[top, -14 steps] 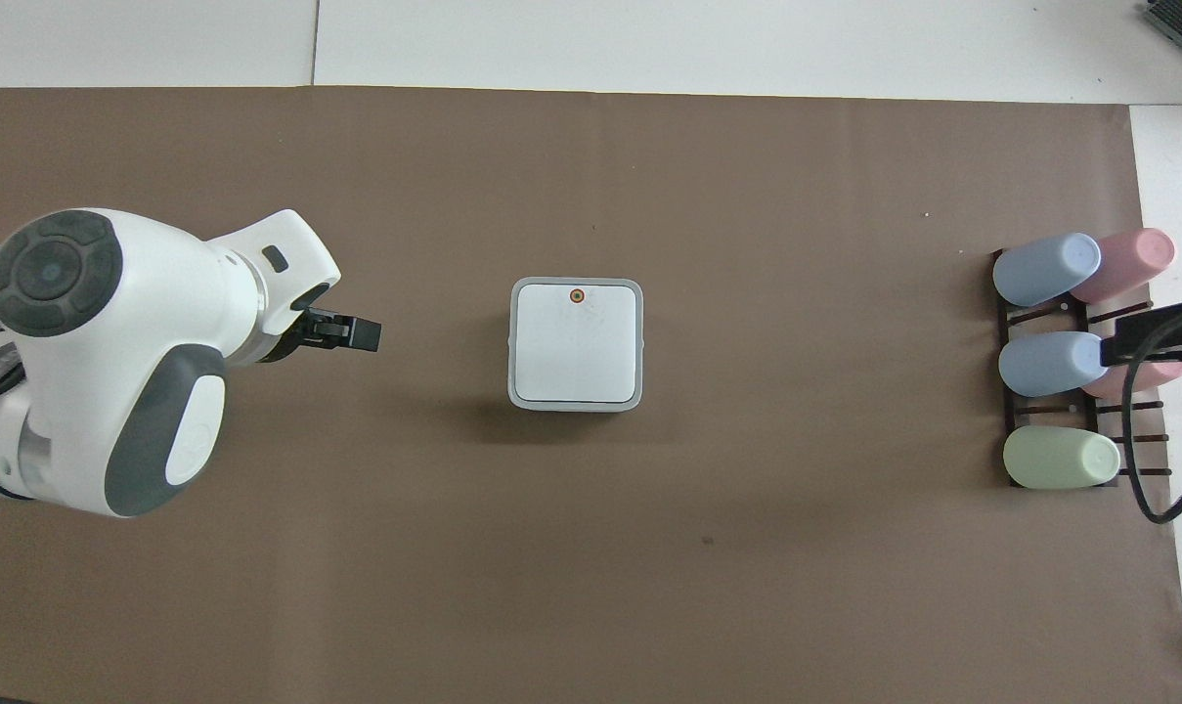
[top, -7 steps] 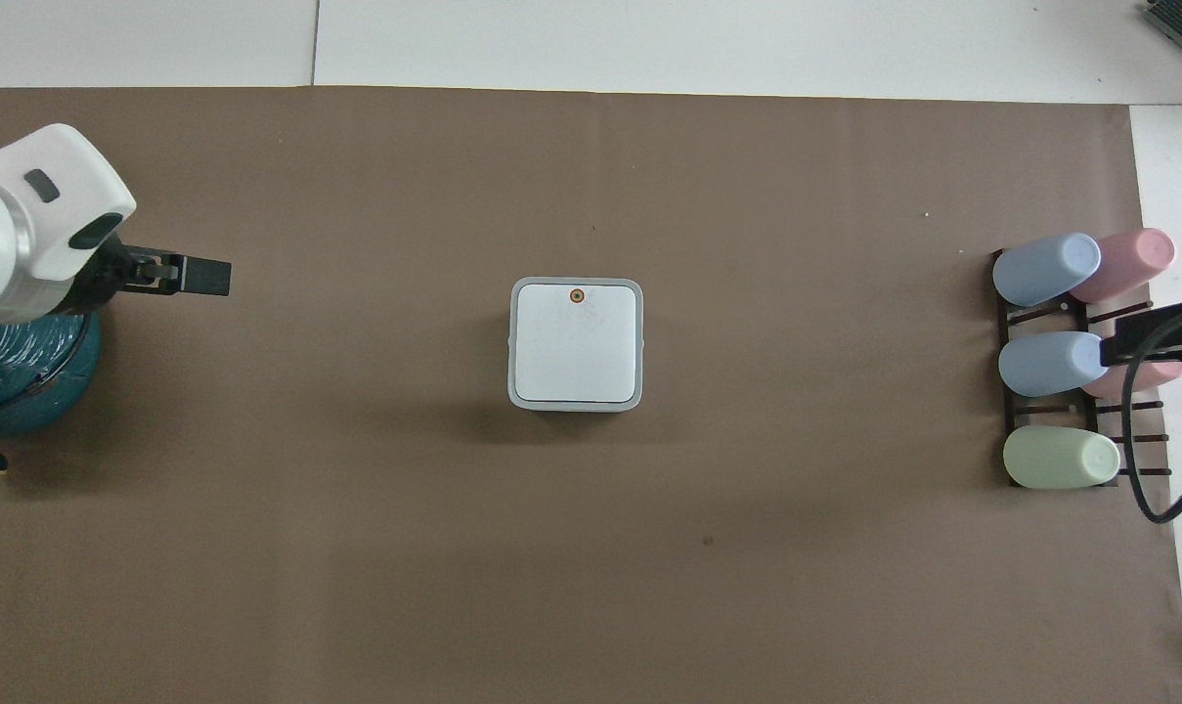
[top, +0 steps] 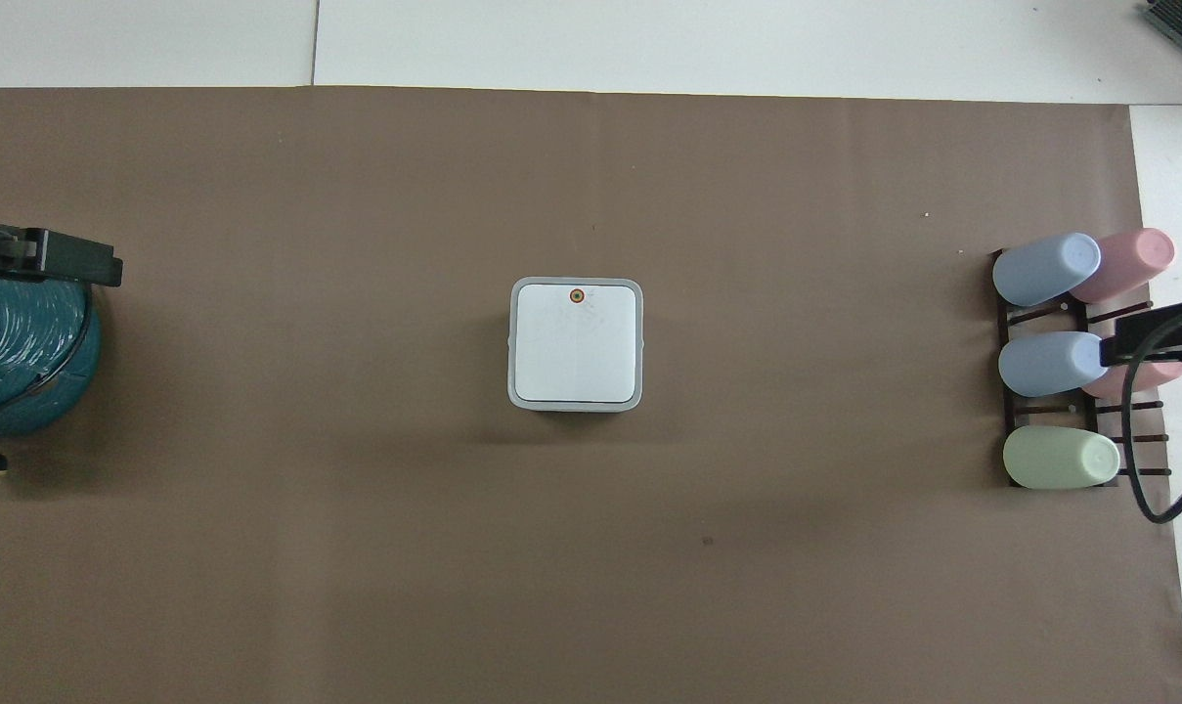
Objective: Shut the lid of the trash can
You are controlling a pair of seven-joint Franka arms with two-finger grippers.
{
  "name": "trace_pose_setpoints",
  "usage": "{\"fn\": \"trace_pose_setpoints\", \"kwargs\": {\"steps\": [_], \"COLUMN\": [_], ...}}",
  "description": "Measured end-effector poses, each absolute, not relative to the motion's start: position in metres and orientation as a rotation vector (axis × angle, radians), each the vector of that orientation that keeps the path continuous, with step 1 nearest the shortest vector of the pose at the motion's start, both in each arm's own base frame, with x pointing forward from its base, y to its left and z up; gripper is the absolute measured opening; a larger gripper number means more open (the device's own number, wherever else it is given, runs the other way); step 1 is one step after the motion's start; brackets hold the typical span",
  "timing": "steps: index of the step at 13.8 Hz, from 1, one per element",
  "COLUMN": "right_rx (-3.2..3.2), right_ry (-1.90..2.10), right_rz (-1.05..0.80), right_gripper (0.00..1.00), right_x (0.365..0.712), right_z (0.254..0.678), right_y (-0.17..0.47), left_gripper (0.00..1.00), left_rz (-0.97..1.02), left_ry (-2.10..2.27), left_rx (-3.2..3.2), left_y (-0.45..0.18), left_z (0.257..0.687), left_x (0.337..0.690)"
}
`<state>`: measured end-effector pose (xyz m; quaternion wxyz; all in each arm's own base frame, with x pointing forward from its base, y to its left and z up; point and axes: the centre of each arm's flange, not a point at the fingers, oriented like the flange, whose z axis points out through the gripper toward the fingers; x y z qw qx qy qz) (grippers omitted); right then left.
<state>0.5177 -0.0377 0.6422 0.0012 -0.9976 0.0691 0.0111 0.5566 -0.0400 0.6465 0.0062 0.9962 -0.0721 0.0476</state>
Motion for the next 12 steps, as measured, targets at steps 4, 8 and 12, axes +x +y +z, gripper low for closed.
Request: {"fn": "trace_pose_setpoints", "kwargs": {"steps": [4,8,12], "right_rx": [-3.131,-3.131,-3.131], "right_ry": [0.217,0.217,0.217], "right_rz": [0.035,0.035,0.035], "right_gripper": [1.00,1.00,1.00], "right_x": [0.518,0.518,0.518], "right_z": [0.642,0.642,0.642], "right_y": [-0.038,-0.038,-0.038], "left_gripper": [1.00,1.00,1.00], "left_rz": [0.029,0.040,0.057], "left_ry": [-0.231,-0.232,-0.230], "left_rx": [3.121,3.121,3.121], "left_y": [-0.040,-0.041,-0.040], "left_z": [0.649,0.650,0.651], "left_x": [0.539,0.539,0.541]}}
